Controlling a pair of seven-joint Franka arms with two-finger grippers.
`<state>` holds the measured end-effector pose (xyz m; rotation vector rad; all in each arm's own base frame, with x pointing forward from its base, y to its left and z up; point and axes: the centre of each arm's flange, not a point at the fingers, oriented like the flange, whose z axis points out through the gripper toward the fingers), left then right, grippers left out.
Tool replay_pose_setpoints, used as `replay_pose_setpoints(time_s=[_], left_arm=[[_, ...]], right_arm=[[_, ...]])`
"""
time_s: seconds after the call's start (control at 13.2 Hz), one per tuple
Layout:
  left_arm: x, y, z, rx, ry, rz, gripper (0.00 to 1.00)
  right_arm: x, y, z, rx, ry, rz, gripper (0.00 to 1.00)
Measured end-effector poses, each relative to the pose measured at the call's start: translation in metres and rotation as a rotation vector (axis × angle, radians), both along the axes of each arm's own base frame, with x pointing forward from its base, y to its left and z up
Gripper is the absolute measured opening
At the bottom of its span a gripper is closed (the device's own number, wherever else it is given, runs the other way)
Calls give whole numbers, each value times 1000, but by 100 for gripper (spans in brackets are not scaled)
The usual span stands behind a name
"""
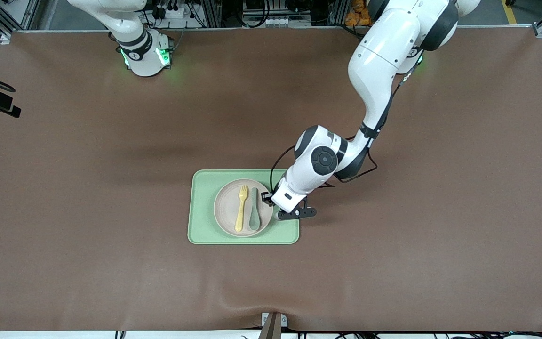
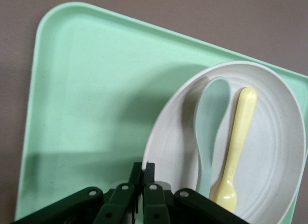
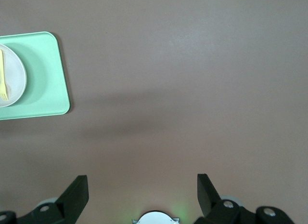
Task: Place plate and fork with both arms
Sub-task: 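Lower the plate onto the tray and open the left gripper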
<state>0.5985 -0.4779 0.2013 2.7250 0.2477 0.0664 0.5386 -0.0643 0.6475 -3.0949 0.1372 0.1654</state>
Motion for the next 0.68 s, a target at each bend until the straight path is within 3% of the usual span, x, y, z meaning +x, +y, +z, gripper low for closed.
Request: replay_pose_setpoints(time_s=[0.46,0.68], left_arm=[[1,2,-11,-1,9,53,4],[2,2,-9,-8,8,75,31]], right_arm=[[1,4,0,0,-2,8,100],[7,14,-5,-1,-6,27,100]])
